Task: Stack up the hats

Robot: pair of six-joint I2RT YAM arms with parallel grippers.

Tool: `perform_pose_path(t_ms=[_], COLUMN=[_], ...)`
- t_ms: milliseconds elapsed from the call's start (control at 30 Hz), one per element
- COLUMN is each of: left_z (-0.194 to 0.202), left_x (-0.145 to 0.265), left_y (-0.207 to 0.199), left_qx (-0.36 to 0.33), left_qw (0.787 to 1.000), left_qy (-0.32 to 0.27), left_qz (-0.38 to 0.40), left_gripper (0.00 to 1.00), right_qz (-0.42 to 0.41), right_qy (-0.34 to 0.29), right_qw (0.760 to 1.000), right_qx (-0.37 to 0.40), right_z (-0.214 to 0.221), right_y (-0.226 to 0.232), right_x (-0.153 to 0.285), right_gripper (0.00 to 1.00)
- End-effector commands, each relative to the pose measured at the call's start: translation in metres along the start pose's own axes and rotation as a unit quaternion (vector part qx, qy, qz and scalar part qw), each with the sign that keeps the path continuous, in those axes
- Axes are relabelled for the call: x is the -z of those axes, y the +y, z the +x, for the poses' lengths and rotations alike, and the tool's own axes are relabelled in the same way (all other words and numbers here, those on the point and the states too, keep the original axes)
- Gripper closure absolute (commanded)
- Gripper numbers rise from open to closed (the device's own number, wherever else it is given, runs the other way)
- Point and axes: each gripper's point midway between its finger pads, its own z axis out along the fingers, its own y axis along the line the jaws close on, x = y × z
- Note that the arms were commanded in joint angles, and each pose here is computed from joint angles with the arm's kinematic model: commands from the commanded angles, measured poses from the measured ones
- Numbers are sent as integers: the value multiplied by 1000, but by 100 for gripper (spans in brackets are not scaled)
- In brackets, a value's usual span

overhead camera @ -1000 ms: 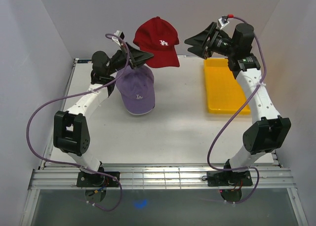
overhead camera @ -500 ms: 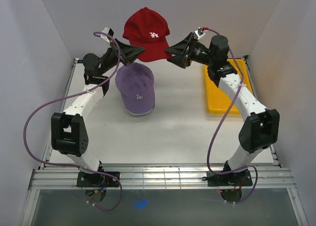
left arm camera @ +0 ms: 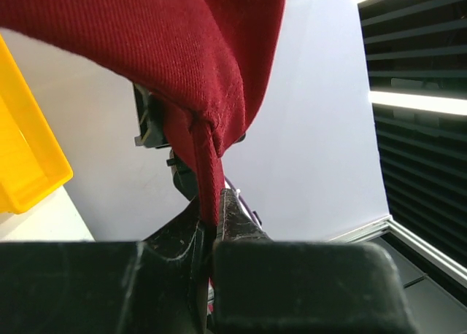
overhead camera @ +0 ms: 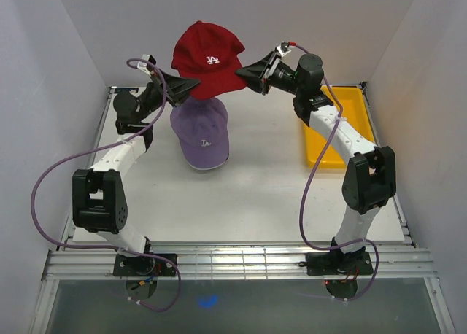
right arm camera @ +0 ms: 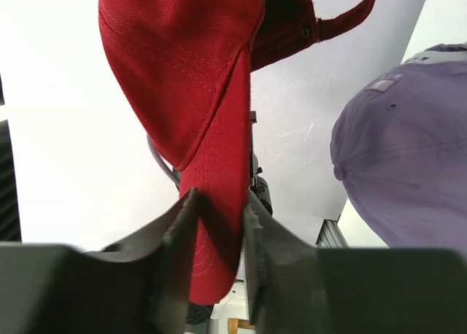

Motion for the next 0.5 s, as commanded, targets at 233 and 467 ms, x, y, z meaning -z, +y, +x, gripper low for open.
perform_pose_path(t_ms=[233,467], left_z=[8,0], left_x=[31,50], left_y=[-29,-7], left_qx=[-45,-33], left_qw=[999,999], left_qy=[-6,-21], left_qz=[13,-14], left_gripper=[100,100], right_qz=[-29,-3], right_qy=[58,98], right_qw=[997,994], right_qx=[46,38], right_z=[32,58], right_y=[11,-26], right_x=[-18,-35], right_gripper=[85,88])
